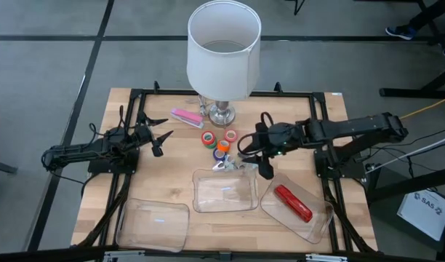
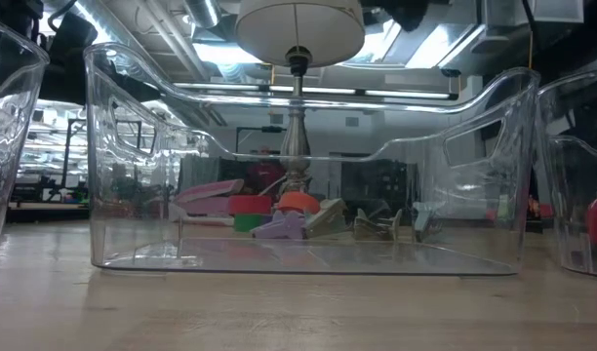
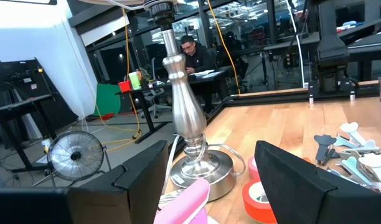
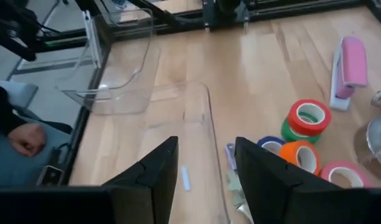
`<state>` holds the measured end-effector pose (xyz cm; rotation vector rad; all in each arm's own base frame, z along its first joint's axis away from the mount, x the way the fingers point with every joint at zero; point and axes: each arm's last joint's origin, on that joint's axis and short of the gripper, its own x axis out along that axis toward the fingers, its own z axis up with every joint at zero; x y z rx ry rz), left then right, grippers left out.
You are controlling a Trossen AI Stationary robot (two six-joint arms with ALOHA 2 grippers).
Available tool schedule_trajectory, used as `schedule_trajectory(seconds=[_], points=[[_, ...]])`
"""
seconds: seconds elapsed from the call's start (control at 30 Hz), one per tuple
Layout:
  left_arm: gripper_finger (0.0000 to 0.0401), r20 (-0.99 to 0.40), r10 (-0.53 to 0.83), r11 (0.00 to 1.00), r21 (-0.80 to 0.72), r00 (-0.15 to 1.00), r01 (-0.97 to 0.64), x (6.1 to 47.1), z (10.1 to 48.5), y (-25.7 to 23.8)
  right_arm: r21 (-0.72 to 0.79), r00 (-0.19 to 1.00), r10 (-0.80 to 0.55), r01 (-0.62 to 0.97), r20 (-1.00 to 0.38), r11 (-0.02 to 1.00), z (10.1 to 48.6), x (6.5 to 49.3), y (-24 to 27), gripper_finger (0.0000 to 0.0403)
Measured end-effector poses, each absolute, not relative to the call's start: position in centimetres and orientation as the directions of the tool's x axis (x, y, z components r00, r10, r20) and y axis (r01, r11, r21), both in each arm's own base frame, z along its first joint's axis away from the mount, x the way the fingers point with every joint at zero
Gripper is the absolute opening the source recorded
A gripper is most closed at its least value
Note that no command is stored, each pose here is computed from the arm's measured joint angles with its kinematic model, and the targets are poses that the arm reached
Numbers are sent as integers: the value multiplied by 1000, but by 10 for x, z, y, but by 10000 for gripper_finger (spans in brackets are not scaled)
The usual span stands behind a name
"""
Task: Pick and place Stapler, Stapler remover, tape
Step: Put the orange tape into the top transparent bin
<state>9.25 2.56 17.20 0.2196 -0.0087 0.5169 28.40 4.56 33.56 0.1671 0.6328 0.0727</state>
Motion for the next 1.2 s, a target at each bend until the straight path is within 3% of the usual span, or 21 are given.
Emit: schedule_trajectory(seconds=[0.3, 0.6, 1.2], points=[[239, 63, 490, 846, 206, 870, -491, 93, 172, 26, 173, 813, 106, -7, -572, 985, 319, 310, 44, 160], [239, 63, 489, 846, 206, 870, -491, 93, 172, 26, 61, 876, 68, -44, -477, 997, 305, 344, 29, 160], [239, 63, 489, 847, 206, 870, -491, 93, 172, 26, 145, 748, -31, 169, -663, 975, 244, 369, -12, 160]])
